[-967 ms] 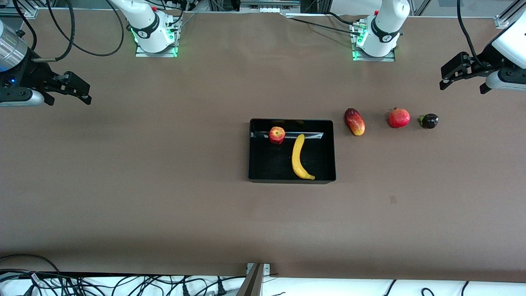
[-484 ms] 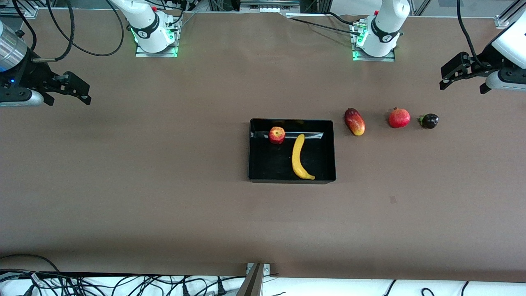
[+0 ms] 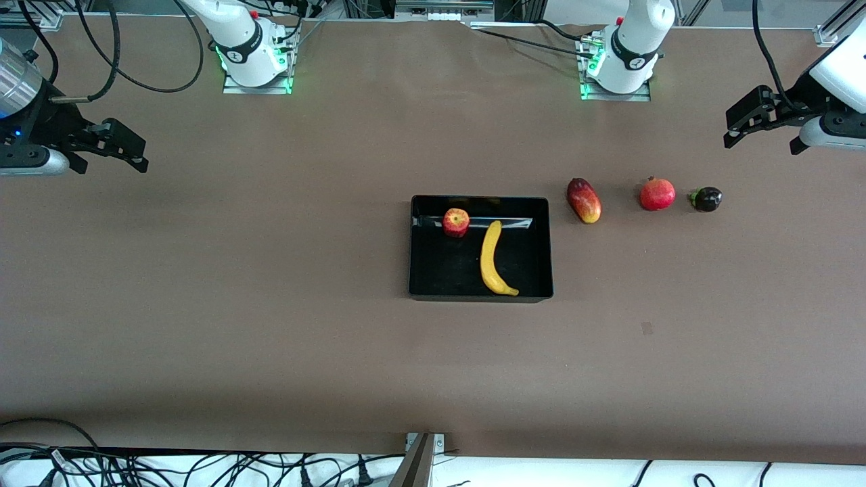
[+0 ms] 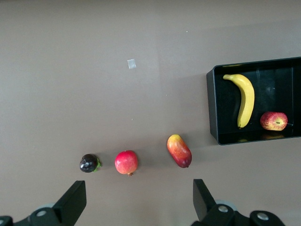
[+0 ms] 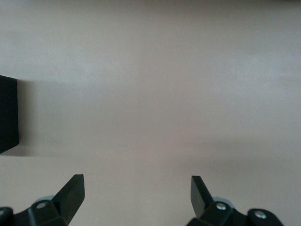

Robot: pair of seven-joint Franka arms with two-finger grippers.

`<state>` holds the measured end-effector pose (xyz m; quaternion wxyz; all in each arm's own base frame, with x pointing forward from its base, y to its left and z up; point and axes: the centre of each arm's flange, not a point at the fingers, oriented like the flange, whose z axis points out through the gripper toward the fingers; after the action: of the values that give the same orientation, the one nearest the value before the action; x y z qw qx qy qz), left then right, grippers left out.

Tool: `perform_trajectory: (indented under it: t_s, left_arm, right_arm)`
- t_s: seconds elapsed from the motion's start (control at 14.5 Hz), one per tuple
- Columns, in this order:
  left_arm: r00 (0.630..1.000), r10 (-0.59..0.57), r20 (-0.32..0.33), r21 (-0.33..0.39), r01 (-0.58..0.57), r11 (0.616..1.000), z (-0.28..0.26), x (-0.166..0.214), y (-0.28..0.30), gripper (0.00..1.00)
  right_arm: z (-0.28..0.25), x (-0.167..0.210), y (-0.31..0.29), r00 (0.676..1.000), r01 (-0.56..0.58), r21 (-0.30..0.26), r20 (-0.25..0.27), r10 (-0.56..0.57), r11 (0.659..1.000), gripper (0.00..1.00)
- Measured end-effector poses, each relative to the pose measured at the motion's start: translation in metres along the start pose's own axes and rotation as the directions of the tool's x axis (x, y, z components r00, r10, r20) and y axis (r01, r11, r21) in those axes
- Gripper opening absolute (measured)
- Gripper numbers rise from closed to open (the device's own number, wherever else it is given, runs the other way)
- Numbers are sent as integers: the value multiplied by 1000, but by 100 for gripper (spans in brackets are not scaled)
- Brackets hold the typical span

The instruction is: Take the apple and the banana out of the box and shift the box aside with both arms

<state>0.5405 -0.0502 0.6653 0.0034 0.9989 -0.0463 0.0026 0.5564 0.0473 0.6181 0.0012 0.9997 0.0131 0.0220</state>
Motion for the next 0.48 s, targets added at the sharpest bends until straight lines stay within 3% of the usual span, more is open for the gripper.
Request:
perform_trajectory:
  t_s: [0.48]
  left_arm:
    - [998,-60,14,1,60,998,7,2,8,100]
  right_arm:
    - [2,2,5,1000,-10,0,0,10,1000,100]
